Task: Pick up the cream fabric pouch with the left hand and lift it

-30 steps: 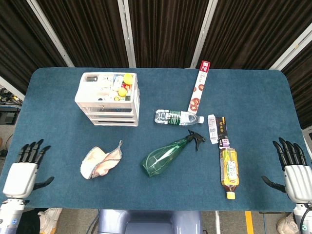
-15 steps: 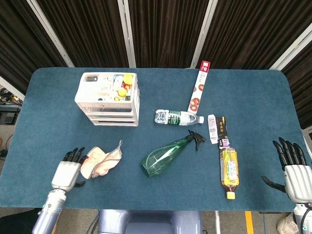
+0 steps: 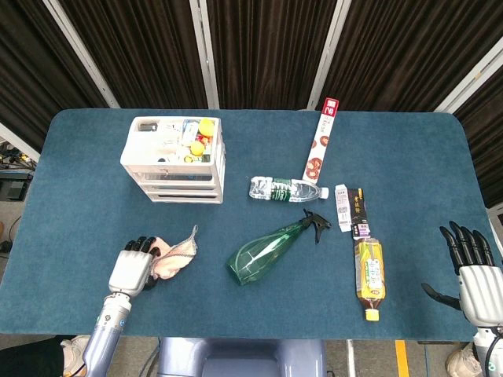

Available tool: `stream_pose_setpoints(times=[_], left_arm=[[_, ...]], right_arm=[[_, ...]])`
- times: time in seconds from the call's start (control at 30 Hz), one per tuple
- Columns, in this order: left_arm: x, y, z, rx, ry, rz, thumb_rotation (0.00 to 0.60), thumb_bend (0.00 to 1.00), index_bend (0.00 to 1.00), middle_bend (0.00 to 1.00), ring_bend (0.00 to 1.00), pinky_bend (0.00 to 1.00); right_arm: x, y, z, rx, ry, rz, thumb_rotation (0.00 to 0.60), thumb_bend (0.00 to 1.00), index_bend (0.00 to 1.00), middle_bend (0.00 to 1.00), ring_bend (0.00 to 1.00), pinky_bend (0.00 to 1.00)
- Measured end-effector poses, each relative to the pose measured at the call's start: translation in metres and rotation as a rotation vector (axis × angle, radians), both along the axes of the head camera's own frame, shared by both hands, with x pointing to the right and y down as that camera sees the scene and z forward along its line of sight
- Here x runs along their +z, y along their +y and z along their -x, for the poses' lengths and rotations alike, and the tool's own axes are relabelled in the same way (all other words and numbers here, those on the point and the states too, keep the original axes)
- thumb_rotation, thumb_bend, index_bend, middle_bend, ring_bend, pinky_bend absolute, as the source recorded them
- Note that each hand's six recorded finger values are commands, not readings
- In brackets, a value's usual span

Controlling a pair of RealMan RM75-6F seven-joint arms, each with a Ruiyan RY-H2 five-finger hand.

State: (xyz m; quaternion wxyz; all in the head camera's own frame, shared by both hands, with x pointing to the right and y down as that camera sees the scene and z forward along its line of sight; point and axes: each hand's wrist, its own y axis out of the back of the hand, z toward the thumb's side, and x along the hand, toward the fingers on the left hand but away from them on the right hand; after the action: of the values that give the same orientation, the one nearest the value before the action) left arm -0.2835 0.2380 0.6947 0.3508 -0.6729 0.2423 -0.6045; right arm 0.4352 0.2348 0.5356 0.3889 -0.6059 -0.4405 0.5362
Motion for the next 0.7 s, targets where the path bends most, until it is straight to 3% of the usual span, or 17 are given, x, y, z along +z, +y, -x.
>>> stream_pose_setpoints(times=[0.1, 0.23, 0.47, 0.7], left_arm=[[0.002, 0.001, -0.001, -0.002, -0.006, 0.010, 0.600, 0.57, 0.81, 0.65, 0.58, 0.56], [-0.001, -0.001, -0.002, -0.029, -0.006, -0.008, 0.600, 0.62, 0.89, 0.72, 0.66, 0.64], [-0.026, -0.025, -0.005, -0.161, 0.112, -0.132, 0.600, 0.65, 0.92, 0.75, 0.70, 0.68], [-0.076, -0.064, -0.010, -0.239, 0.248, -0.271, 0.600, 0.65, 0.93, 0.77, 0.71, 0.68]], right_arm=[[0.000, 0.000, 0.000, 0.001, 0.000, -0.001, 0.600, 0.00, 0.00, 0.00, 0.00, 0.00], [-0.001, 0.000, 0.000, 0.002, 0.000, -0.003, 0.600, 0.00, 0.00, 0.00, 0.00, 0.00], [0.000, 0.000, -0.001, 0.002, 0.001, -0.002, 0.600, 0.00, 0.00, 0.00, 0.00, 0.00], [0.000, 0.000, 0.000, 0.002, 0.003, -0.004, 0.600, 0.00, 0.00, 0.00, 0.00, 0.00]])
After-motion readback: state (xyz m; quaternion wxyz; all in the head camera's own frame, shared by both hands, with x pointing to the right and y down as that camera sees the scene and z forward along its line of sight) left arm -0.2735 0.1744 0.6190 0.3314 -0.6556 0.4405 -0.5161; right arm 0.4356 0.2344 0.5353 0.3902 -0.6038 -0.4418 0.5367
